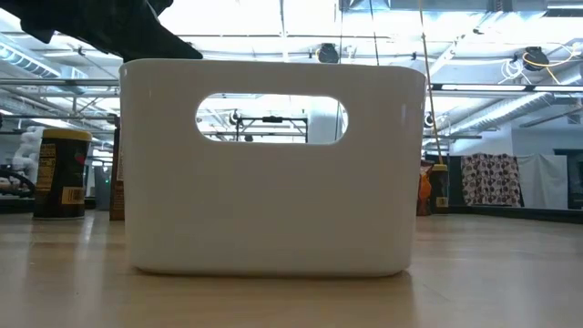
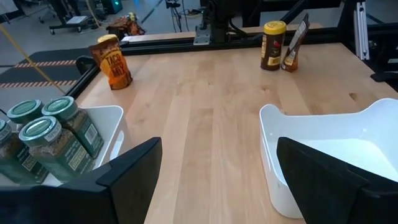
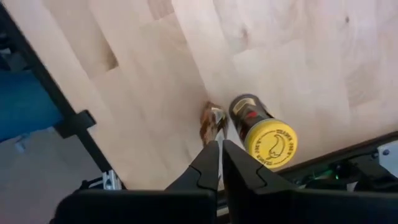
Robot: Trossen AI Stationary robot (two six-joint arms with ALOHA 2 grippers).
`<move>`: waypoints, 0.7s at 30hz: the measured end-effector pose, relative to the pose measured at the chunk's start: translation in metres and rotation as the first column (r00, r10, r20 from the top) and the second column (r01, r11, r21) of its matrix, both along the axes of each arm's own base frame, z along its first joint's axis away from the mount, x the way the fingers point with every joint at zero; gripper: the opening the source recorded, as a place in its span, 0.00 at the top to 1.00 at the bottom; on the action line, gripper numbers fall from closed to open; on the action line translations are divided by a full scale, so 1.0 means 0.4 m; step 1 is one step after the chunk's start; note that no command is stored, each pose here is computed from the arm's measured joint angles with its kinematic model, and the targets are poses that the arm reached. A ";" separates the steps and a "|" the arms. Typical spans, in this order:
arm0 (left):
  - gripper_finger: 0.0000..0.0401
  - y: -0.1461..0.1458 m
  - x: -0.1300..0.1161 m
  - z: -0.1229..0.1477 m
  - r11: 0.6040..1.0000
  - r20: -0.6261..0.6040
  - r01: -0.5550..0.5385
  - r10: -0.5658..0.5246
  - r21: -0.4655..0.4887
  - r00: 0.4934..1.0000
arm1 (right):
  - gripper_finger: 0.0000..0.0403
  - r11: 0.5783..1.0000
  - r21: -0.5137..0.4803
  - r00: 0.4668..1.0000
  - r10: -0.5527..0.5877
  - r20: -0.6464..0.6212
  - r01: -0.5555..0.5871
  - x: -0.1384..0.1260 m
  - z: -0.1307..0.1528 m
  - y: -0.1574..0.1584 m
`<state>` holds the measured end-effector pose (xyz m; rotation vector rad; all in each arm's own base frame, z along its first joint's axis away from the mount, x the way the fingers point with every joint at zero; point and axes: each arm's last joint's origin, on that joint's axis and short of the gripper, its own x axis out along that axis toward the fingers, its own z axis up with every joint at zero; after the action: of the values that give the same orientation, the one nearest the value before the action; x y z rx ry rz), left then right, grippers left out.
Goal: Sort spices by type
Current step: Put the bottom right brown spice pack into the bottom white bin
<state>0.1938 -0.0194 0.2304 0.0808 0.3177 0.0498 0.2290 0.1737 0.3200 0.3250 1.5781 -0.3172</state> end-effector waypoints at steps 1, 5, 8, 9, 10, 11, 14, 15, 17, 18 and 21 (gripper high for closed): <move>0.20 0.000 0.000 -0.001 1.000 -0.003 0.000 0.000 0.000 1.000 | 0.97 1.000 -0.003 1.000 0.004 -0.002 -0.004 0.000 -0.002 0.003; 0.20 0.000 0.000 -0.001 1.000 -0.004 0.000 0.000 0.001 1.000 | 0.89 0.999 -0.013 0.999 0.051 -0.013 -0.051 -0.002 -0.016 0.025; 0.20 0.000 0.000 -0.001 1.000 -0.003 0.000 0.000 0.001 1.000 | 0.81 0.998 -0.026 0.998 0.060 -0.032 -0.061 -0.002 -0.032 0.044; 0.20 0.000 0.000 -0.001 1.000 -0.003 0.000 0.000 0.001 1.000 | 0.78 0.998 -0.033 0.998 0.050 -0.039 -0.052 0.000 -0.038 0.048; 0.20 0.000 0.000 -0.001 1.000 -0.004 0.000 0.000 0.001 1.000 | 0.76 0.998 -0.037 0.998 0.042 -0.049 -0.043 0.001 -0.043 0.051; 0.20 0.000 0.000 -0.001 1.000 -0.003 0.000 0.000 0.001 1.000 | 0.73 0.998 -0.044 0.998 0.031 -0.059 -0.033 0.000 -0.047 0.054; 0.20 0.000 0.000 -0.001 1.000 -0.003 0.000 0.000 0.001 1.000 | 0.66 0.998 -0.061 0.996 -0.013 -0.087 0.008 0.004 -0.062 0.063; 0.20 0.000 0.000 -0.001 1.000 -0.003 0.000 0.000 0.001 1.000 | 0.64 0.998 -0.059 0.995 -0.024 -0.098 0.018 0.005 -0.066 0.065; 0.20 0.000 0.000 -0.001 1.000 -0.003 0.000 0.000 0.000 1.000 | 0.60 0.998 -0.064 0.993 -0.034 -0.109 0.027 0.008 -0.073 0.068; 0.20 0.000 0.000 -0.001 1.000 -0.003 0.000 0.000 0.000 1.000 | 0.59 0.997 -0.066 0.993 -0.034 -0.114 0.027 0.009 -0.076 0.069; 0.20 0.000 0.000 -0.001 1.000 -0.002 0.000 0.000 0.000 1.000 | 0.56 0.997 -0.078 0.989 -0.029 -0.142 0.018 0.002 -0.096 0.071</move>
<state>0.1937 -0.0194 0.2302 0.0808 0.3200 0.0498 0.2300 0.2023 0.2818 0.2667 1.6987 -0.4261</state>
